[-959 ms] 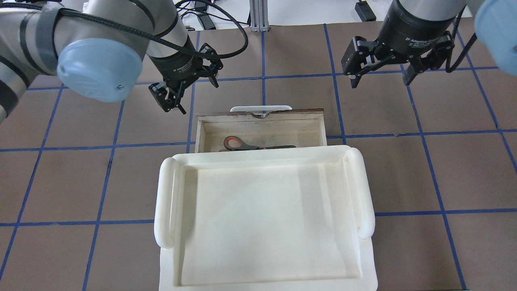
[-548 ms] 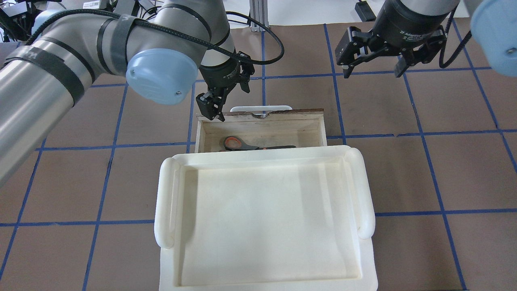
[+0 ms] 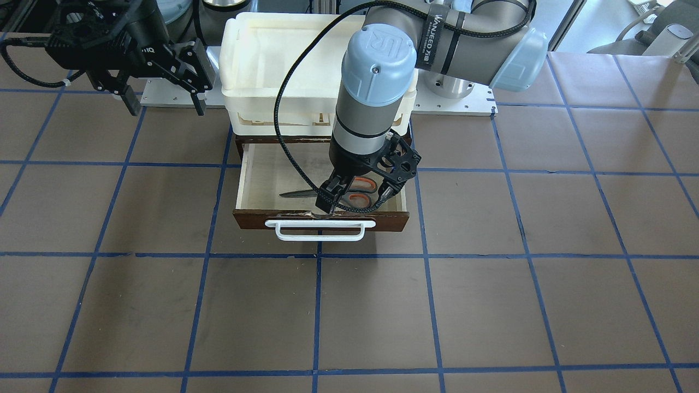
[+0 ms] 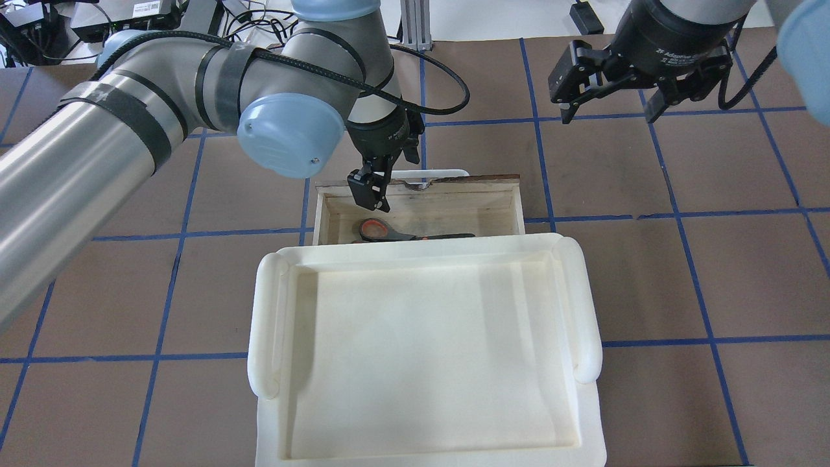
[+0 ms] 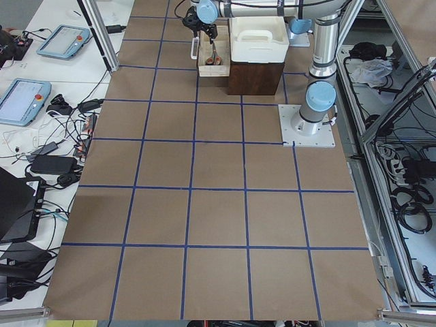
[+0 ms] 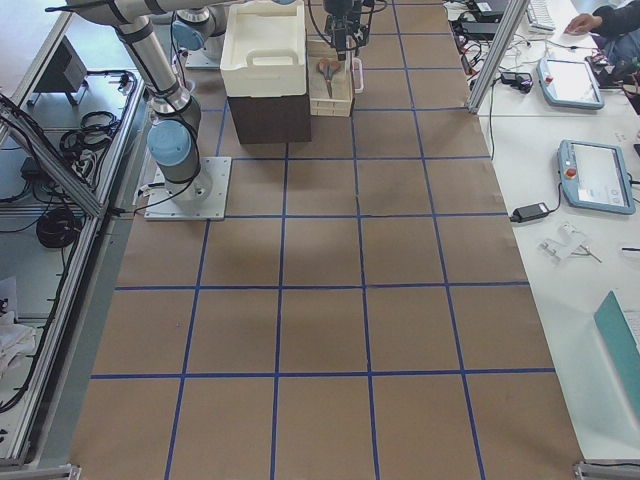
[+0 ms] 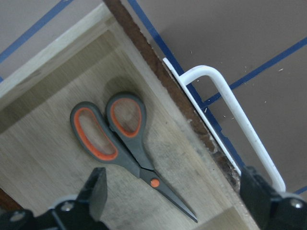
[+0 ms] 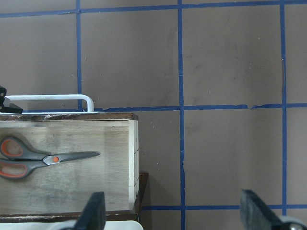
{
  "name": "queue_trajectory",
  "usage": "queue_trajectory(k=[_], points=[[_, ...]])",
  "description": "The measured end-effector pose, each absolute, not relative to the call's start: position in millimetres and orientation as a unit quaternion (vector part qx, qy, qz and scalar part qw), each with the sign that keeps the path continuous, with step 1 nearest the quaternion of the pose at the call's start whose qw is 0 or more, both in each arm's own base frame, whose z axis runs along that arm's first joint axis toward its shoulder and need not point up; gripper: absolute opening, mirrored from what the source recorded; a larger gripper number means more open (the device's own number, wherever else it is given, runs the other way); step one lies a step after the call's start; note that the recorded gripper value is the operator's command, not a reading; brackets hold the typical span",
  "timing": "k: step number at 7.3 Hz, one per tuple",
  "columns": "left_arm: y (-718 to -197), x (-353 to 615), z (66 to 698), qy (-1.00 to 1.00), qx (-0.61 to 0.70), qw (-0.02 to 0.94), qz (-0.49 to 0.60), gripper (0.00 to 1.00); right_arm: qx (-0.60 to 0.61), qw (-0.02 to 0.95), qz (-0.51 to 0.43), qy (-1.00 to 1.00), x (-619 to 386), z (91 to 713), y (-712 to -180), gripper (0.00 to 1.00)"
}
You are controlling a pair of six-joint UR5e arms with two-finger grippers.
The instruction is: Put scissors in drawer and close it
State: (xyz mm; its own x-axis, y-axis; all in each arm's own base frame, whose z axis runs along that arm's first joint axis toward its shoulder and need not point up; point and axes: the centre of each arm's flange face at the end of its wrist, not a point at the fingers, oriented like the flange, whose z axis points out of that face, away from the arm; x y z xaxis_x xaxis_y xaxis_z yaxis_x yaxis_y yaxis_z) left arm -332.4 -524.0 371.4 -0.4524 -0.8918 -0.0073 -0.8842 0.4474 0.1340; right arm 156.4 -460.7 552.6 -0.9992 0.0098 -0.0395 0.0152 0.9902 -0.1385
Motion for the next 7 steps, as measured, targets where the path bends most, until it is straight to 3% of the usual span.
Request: queue_trajectory(k=[7], points=[[-498.5,-354.2,366.9,-0.690,0.716,-0.011,-0.107,1.00,0.005,0.018,-0.071,0.997,156.6,555.7,-449.7,1.00]])
